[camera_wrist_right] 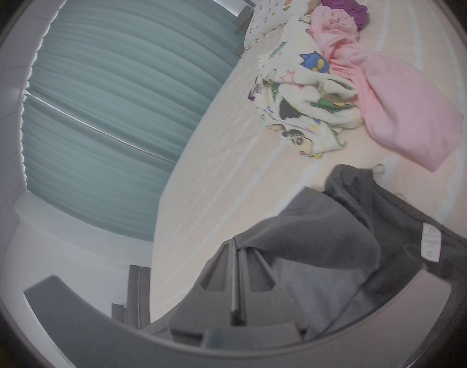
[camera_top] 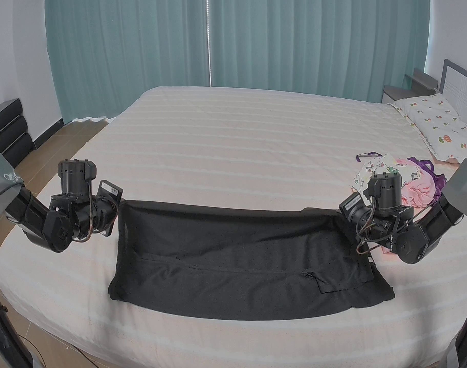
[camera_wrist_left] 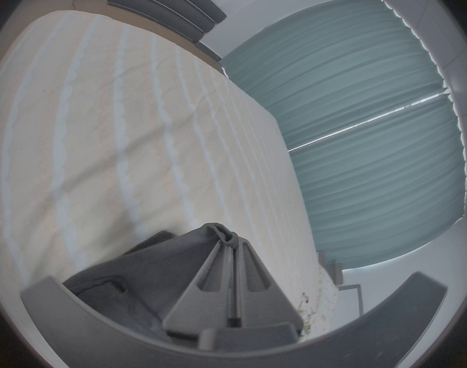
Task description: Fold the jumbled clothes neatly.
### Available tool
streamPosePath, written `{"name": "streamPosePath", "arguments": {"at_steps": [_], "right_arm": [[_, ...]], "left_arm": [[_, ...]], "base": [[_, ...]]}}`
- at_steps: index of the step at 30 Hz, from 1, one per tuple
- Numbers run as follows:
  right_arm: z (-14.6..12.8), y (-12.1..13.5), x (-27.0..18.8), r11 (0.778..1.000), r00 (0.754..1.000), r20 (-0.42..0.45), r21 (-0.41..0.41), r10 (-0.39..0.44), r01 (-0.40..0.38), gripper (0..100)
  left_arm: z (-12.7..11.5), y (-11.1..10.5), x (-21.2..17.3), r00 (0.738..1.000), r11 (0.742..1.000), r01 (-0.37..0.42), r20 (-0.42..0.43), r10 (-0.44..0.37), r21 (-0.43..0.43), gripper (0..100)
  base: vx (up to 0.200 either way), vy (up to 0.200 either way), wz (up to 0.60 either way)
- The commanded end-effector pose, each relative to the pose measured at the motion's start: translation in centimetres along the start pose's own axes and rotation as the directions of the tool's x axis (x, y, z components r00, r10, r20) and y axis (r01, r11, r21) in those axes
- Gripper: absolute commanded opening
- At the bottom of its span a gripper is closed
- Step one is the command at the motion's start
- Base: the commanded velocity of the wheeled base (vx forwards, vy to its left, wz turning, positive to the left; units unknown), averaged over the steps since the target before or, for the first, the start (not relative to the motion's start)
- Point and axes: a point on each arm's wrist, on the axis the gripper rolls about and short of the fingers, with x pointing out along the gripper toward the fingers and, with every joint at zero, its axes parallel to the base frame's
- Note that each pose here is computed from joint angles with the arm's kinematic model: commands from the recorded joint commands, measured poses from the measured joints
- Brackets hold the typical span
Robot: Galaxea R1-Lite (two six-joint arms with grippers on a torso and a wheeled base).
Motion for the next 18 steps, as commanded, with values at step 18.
{"name": "streamPosePath", "arguments": {"at_steps": [18], "right_arm": [[-2.5,-5.8,-2.1,0.968,0.975,-0.084,-0.167,-0.204,0.188,0]], "left_arm": [[-2.9,6.0,-0.1,0.969,0.965,-0.212,-0.098,0.229,0.153,0]], "base": [[0.0,0.0,0.0]]}}
